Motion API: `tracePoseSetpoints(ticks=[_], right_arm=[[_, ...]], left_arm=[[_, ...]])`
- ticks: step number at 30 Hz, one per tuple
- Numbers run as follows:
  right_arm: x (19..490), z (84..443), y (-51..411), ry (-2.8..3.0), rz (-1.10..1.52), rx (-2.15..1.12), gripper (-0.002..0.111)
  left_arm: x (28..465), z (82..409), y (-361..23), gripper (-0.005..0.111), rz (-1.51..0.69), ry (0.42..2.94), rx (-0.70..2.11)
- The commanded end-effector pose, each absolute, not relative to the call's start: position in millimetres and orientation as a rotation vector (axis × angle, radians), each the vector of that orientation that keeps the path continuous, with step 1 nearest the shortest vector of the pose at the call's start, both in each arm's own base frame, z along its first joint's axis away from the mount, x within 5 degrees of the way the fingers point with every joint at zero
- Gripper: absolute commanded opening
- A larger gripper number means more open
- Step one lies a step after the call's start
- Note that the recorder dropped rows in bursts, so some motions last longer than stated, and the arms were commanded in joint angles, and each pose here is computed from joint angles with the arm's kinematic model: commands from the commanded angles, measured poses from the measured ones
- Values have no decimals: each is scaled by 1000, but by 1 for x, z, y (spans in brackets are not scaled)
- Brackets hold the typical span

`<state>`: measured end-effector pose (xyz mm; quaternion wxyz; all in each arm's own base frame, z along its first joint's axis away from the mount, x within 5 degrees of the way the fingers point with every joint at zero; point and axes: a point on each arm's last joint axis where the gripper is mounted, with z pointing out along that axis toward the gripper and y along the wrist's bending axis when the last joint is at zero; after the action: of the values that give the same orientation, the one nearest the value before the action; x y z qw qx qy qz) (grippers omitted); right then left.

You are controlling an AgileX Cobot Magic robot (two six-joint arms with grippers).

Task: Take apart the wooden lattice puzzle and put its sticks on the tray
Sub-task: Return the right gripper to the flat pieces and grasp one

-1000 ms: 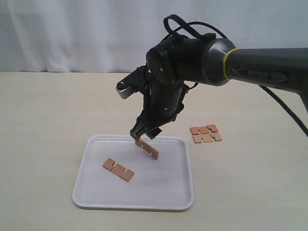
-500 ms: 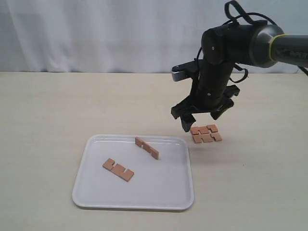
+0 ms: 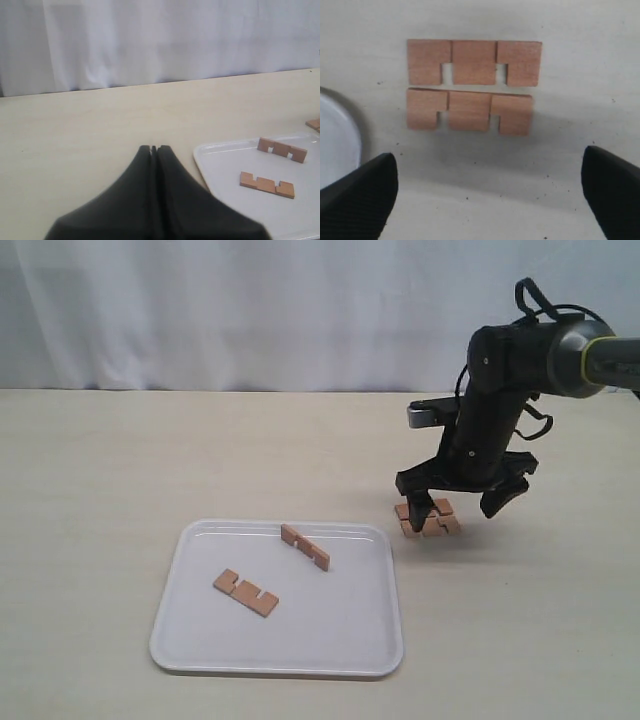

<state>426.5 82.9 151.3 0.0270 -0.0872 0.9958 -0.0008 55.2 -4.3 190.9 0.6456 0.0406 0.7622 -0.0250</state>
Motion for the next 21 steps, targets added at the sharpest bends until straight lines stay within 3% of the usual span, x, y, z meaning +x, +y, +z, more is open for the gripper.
tracePoseSetpoints(ticks=[1,18,21], right_arm=[[433,137,83,3051,14,-244,92],[433,122,102,3047,32,-220,92],[434,121,97,3040,-70,-141,92]], left_arm=[[55,191,-4,0,-59,1723,91],[55,191,-4,0,-61,1723,90],[55,191,-4,0,-61,1723,90]])
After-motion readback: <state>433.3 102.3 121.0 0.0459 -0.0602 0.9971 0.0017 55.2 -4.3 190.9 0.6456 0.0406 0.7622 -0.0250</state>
